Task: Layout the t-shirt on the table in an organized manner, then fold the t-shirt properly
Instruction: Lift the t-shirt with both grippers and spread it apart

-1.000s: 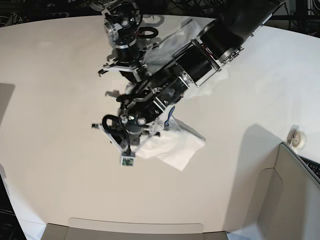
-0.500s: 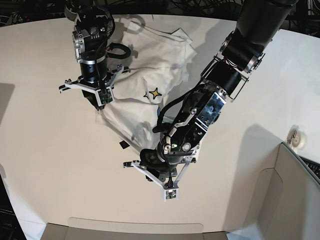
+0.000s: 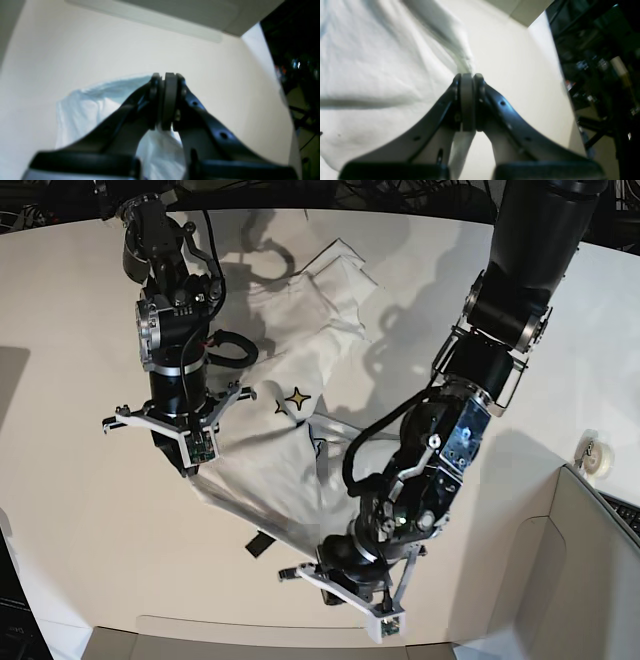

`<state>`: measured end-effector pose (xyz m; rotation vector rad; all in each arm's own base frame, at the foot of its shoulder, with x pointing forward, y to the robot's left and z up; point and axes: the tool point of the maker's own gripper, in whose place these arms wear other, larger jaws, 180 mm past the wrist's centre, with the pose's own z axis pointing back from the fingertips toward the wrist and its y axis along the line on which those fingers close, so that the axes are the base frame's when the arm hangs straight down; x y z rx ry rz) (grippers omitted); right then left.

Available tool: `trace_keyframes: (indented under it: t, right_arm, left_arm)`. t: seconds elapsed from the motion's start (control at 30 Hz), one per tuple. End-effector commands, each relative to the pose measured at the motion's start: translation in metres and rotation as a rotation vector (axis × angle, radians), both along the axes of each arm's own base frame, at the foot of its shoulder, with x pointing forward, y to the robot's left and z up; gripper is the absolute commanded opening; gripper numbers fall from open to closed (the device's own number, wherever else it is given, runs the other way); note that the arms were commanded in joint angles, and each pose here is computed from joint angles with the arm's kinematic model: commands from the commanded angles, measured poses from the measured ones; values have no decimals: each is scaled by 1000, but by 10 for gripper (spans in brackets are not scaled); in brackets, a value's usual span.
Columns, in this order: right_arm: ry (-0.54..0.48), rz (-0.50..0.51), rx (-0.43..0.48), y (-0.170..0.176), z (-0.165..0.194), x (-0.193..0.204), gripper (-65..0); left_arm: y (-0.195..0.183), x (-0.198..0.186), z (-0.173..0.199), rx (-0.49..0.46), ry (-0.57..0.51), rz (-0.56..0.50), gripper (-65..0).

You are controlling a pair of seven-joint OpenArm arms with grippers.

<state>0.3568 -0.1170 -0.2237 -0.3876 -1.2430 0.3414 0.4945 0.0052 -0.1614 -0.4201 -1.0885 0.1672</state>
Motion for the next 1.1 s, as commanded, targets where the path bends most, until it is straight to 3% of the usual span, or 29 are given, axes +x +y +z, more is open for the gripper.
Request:
trace_keyframes:
  t: [0.0, 0.23, 0.5, 0.6, 0.87, 1.0, 1.07]
  right_arm:
    - [-80, -12, -3, -4, 24, 9, -650]
    - [-236, -17, 36, 6, 85, 46, -650]
    - [-405, 7, 82, 27, 155, 90, -650]
    - [-448, 25, 117, 45, 184, 107, -650]
    - [-507, 110, 193, 105, 239, 141, -650]
    - [-553, 126, 163, 111, 261, 154, -650]
    - [-573, 141, 145, 116, 276, 159, -650]
  left_arm:
    - [17, 14, 42, -20, -109, 52, -650]
    - [54, 31, 116, -60, -232, 101, -650]
    - [87, 42, 190, -38, -361, 162, -650]
    - [116, 45, 216, -27, -425, 230, -650]
    - [208, 46, 256, -122, -460, 410, -650]
    - [252, 38, 264, -169, -475, 495, -650]
    - [263, 32, 280, -157, -532, 489, -650]
